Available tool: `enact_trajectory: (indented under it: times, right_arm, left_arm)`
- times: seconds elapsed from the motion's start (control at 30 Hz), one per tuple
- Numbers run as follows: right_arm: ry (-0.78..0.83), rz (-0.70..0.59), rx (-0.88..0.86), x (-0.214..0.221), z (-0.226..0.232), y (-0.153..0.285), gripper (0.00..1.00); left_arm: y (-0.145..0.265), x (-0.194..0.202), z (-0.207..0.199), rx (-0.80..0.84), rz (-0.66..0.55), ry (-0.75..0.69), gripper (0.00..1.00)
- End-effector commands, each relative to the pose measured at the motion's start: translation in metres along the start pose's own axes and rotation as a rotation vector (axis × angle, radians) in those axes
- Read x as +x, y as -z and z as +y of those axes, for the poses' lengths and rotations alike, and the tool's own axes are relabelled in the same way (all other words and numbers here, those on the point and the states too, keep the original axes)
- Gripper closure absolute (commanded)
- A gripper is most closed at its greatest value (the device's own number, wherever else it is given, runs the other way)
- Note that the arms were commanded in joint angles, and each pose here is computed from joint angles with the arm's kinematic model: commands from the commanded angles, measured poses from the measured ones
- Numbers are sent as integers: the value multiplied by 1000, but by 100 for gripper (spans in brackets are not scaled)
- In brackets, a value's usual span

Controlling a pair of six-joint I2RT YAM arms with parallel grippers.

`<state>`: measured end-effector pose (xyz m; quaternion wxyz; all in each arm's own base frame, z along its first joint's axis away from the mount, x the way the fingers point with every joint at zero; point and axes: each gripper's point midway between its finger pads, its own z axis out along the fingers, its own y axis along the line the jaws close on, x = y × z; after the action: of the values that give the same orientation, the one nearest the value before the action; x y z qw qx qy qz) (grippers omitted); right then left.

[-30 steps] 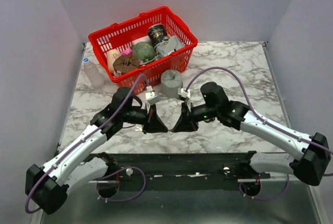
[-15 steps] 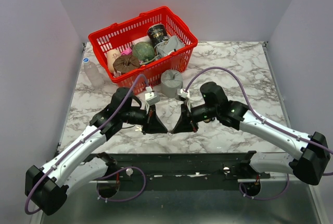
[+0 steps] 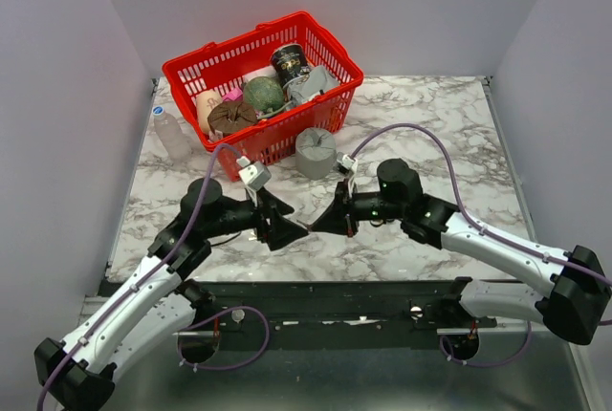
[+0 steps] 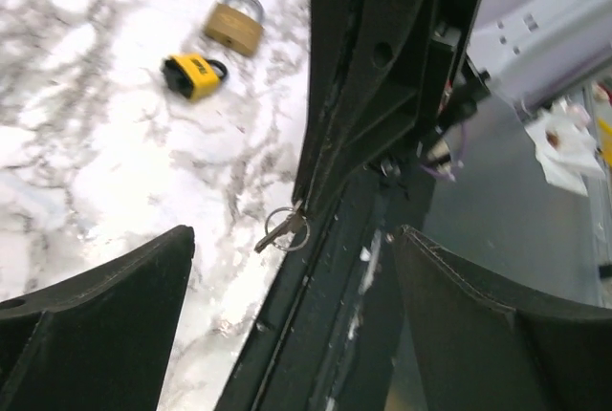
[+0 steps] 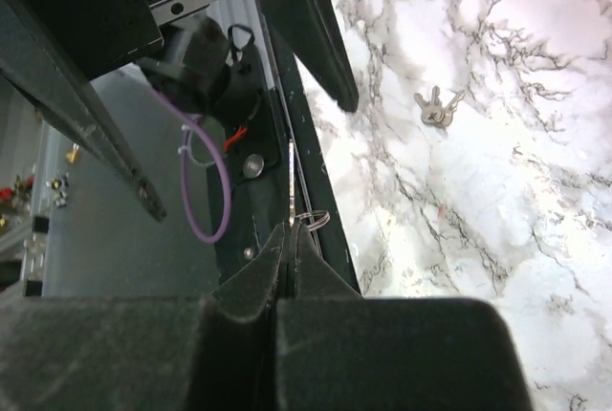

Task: Unlock with the key

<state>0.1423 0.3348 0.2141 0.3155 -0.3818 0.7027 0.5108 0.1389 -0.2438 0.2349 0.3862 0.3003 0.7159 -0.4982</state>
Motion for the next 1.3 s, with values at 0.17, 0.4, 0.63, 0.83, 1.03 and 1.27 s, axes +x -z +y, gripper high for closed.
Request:
enact_trajectory:
  times: [0.17, 0.4, 0.63, 0.83, 1.03, 1.27]
  right_arm:
    - [-36, -273, -55, -42, 15, 3, 99]
    - [-45, -302, -90, -46, 18, 1, 99]
    - [-96, -354, -84, -54, 19, 4, 99]
    - [-120, -379, -78, -56, 16, 5, 99]
    - [-142, -386, -72, -57, 14, 3, 99]
    - [-168, -377, -53, -54, 8, -1, 99]
  left_arm:
    - [12, -57, 4, 7, -513, 174, 8]
    - [13, -68, -3, 53, -557, 199, 20]
    - [6, -66, -7, 73, -494, 193, 33]
    - [5, -65, -7, 75, -488, 205, 51]
    - [7, -65, -9, 81, -490, 217, 66]
    - [7, -62, -9, 82, -486, 229, 79]
